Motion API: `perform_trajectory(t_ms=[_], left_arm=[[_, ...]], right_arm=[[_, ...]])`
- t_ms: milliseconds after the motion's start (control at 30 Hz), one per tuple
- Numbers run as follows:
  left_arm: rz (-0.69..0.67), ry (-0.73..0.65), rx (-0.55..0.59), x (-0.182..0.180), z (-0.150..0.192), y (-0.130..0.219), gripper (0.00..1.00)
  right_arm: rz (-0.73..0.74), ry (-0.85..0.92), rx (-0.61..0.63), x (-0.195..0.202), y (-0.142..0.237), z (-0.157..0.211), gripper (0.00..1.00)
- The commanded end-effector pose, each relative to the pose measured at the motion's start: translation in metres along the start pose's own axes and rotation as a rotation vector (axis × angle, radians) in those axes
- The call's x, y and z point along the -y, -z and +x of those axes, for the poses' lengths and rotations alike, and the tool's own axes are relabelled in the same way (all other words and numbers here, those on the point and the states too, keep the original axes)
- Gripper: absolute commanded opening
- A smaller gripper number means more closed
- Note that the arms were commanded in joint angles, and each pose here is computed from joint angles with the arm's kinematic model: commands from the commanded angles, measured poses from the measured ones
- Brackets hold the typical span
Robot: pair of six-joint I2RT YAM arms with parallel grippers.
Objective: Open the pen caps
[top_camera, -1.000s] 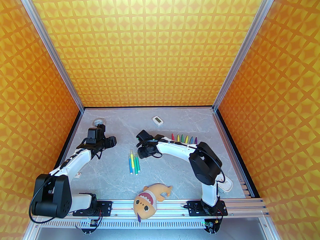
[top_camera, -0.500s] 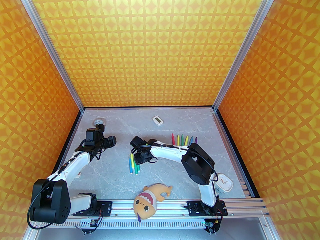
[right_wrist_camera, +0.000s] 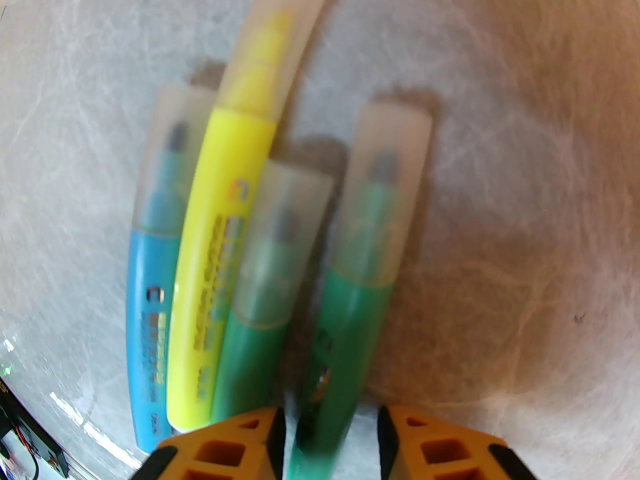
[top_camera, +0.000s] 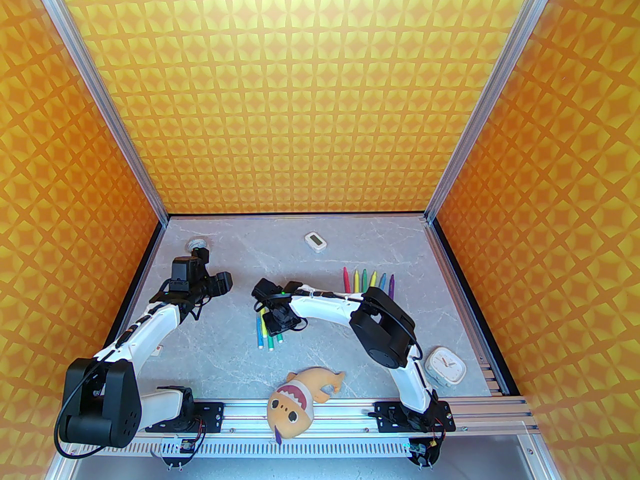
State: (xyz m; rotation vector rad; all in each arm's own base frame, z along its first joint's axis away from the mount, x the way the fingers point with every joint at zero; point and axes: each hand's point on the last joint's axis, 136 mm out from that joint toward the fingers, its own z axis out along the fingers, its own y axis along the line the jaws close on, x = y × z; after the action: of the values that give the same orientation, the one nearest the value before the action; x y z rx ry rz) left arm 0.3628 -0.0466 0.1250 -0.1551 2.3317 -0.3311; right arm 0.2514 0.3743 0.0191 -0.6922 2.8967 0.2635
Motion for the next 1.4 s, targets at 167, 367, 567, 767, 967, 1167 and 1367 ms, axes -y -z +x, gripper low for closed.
perform_trajectory(t_ms=[167,367,567,767,967,1167,1367], left_arm=[[0.014,-0.019,0.017,0.001,-0.004,0.003,0.74],[0.017,-0.023,0.026,0.002,-0.005,0.006,0.74],[0.016,-0.022,0.029,0.001,-0.005,0.007,0.74],[0.057,-0.022,0.020,0.009,-0.004,0.006,0.74],[0.135,-0.010,0.001,0.022,-0.004,0.001,0.74],[0.300,0.040,-0.015,0.049,-0.007,-0.004,0.73],[0.481,0.062,-0.029,0.084,-0.011,-0.001,0.73]], right_arm=[[0.125,0.001,-0.067,0.017,-0.014,0.006,0.27],[0.175,0.015,-0.102,0.024,-0.027,0.006,0.25],[0.213,0.020,-0.112,0.033,-0.034,0.005,0.20],[0.227,-0.032,-0.076,0.059,-0.028,-0.004,0.07],[0.159,-0.028,0.023,0.066,0.001,-0.021,0.01],[0.006,-0.010,0.150,0.064,0.028,-0.040,0.00],[-0.155,0.000,0.292,0.057,0.056,-0.056,0.00]])
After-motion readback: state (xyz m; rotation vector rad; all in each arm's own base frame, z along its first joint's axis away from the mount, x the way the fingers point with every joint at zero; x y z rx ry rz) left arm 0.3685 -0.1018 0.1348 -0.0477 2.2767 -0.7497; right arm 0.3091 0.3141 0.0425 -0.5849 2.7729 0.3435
